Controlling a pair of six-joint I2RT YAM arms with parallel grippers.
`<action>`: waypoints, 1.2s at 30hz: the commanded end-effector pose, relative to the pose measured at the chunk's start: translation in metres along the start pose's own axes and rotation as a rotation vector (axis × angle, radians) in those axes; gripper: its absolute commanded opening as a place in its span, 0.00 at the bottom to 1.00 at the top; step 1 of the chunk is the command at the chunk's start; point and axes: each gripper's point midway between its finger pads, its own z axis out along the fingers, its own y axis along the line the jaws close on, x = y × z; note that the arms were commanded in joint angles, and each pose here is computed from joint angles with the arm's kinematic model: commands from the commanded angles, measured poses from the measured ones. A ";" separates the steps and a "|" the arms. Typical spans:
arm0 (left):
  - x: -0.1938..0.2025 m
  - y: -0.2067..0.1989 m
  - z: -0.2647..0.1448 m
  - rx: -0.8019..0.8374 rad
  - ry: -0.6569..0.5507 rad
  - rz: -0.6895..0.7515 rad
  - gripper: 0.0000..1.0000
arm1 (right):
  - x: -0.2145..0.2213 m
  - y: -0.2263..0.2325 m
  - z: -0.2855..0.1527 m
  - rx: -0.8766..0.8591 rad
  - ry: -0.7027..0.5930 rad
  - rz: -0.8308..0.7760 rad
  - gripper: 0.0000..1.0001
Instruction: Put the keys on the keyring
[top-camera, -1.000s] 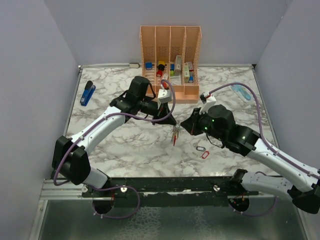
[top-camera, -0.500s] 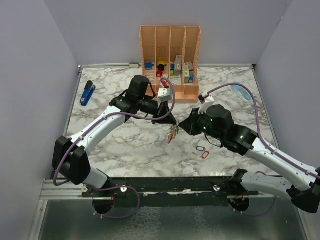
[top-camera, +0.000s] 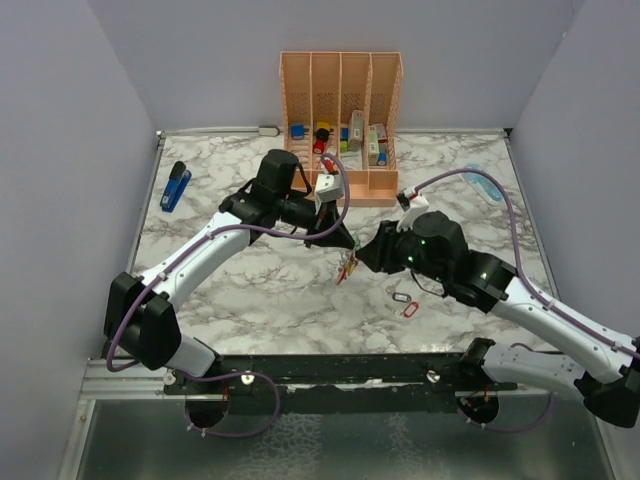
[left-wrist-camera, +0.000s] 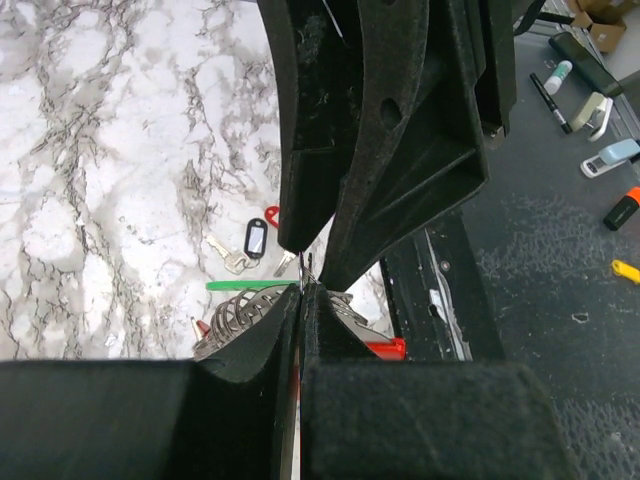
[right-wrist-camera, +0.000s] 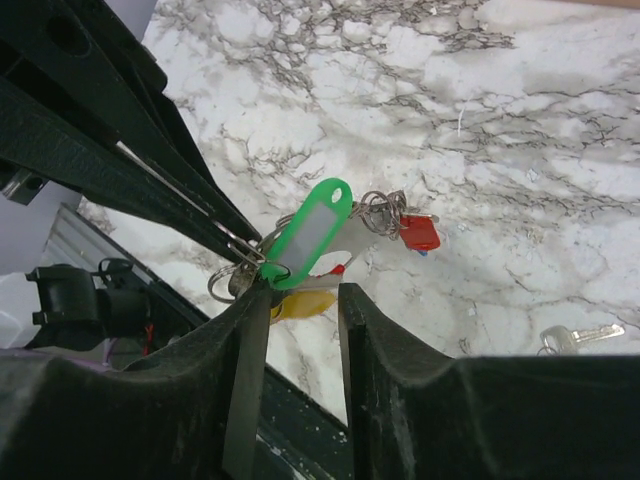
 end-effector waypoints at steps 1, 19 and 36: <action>-0.024 -0.015 0.000 0.065 -0.050 0.083 0.00 | -0.007 -0.003 -0.021 0.006 -0.040 -0.014 0.35; -0.018 -0.020 0.001 0.109 -0.051 0.070 0.00 | -0.039 0.023 -0.029 -0.117 -0.139 -0.192 0.29; -0.015 -0.025 0.002 0.135 -0.048 0.066 0.00 | -0.049 0.036 -0.023 -0.169 -0.170 -0.251 0.28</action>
